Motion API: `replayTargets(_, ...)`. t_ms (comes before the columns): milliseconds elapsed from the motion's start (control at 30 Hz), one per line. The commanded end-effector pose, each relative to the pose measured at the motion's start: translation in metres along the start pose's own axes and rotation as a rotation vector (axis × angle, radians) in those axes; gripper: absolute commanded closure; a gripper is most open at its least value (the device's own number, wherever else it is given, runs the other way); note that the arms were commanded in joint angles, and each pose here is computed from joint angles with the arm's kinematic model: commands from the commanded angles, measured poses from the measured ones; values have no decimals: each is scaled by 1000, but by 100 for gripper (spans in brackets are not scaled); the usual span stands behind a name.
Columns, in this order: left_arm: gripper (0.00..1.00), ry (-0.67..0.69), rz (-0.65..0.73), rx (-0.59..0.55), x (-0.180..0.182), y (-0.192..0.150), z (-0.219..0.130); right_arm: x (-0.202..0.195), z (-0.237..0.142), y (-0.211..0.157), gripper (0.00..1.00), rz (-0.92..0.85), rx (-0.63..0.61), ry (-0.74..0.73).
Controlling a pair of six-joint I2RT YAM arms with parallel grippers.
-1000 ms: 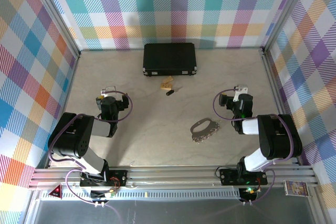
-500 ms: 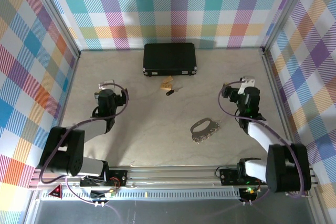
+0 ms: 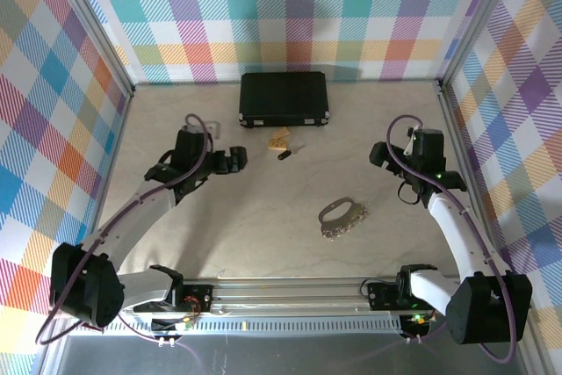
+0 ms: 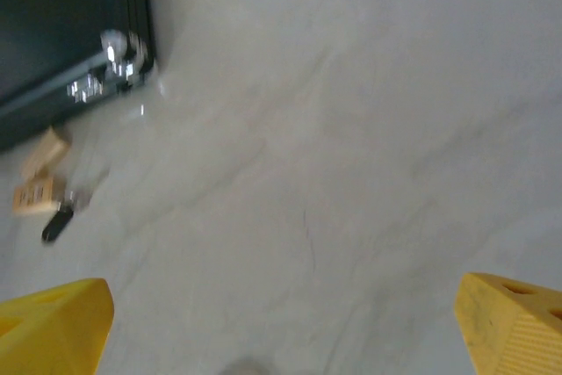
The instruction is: Put the keys on the keyring
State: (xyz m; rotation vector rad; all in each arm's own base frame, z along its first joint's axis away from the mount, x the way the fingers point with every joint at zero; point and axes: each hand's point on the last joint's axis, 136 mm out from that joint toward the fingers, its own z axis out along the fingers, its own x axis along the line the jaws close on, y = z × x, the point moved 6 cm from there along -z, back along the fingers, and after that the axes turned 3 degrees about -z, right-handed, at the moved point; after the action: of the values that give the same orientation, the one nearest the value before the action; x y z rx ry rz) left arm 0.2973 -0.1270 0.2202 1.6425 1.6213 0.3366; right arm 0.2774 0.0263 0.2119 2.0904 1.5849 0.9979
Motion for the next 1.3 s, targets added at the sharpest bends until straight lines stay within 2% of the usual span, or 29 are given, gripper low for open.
replayTargets(0,0,-187,10,294,-44,-43,1,8,-8,-32,1,94,214,81)
replayTargets(167,0,-344,49,389,-105,-63,9,7,-14,-55,1,110,315,99)
replayTargets(233,3,-374,78,406,-125,-71,15,4,-18,-62,1,104,336,93)
replayTargets(467,9,-352,188,488,-173,-107,41,0,-17,-79,1,151,383,108)
replayTargets(567,12,-308,243,497,-187,-122,45,-3,-15,-80,1,170,377,108)
replayTargets(867,30,-223,338,498,-211,-157,55,-9,-8,-74,1,215,335,98)
replayTargets(1067,34,-285,335,507,-234,-155,66,-16,-5,-75,1,236,330,81)
replayTargets(1267,36,-453,314,533,-258,-144,85,-25,0,-84,1,360,340,136)
